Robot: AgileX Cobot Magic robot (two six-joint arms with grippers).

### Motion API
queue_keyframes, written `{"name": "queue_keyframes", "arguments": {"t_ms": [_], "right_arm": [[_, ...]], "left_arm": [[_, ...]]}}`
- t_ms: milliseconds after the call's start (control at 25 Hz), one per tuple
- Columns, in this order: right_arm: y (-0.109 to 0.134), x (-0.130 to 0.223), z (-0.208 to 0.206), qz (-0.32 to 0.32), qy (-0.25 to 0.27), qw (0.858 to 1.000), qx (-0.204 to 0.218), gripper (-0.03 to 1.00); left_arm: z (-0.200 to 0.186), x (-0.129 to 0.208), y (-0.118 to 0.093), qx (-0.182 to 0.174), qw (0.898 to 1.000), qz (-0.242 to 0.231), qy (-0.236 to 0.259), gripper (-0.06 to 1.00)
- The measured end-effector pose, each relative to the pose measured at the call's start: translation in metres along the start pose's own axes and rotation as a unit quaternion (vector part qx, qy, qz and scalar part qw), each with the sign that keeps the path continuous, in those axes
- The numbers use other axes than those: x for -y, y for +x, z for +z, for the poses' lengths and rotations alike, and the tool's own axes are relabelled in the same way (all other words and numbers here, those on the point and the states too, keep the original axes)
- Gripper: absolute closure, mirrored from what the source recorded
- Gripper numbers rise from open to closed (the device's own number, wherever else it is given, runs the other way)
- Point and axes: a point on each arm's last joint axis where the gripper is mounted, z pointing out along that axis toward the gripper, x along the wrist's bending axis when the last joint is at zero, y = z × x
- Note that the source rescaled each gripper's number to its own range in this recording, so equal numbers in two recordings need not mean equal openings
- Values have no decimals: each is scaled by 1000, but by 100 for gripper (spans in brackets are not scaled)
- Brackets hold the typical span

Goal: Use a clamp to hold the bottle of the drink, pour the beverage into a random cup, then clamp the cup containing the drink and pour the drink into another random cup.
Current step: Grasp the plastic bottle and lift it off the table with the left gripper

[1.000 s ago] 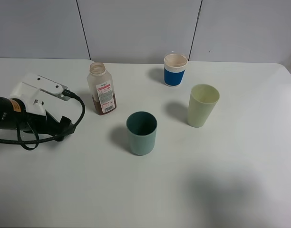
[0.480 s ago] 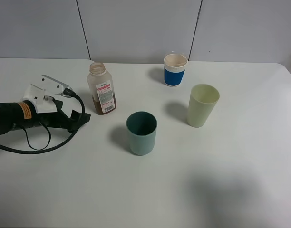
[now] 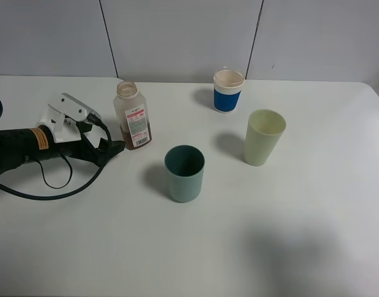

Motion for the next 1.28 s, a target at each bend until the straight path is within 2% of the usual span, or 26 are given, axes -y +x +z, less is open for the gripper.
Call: {"name": "queue_keyframes", "arguments": {"t_ms": [280,480,920,1000,1080,1120,1200,1240,1280], "right_arm": [[0,0,0,0,0,1000,0,21],[0,0,0,0,0,1000,0,21],[0,0,0,0,0,1000,0,21],[0,0,0,0,0,1000,0,21],[0,0,0,0,0,1000,0,21],[0,0,0,0,0,1000,0,21],[0,0,0,0,0,1000,0,21],[0,0,0,0,0,1000,0,21],[0,0,0,0,0,1000,0,21]], "left_arm": [[23,-12,8,29,999,12,-37,-5],[44,-15,6,54,997,21,-49,-5],[56,-13,-1,71,996,26,-47,-5],[56,-13,-1,71,996,26,-47,-1],[56,-13,-1,71,996,26,-47,8],[56,-13,-1,71,996,26,-47,17],[56,-13,-1,72,996,25,-48,46],[57,-13,-2,71,996,25,-46,87],[57,-13,-1,68,996,23,-46,94]]}}
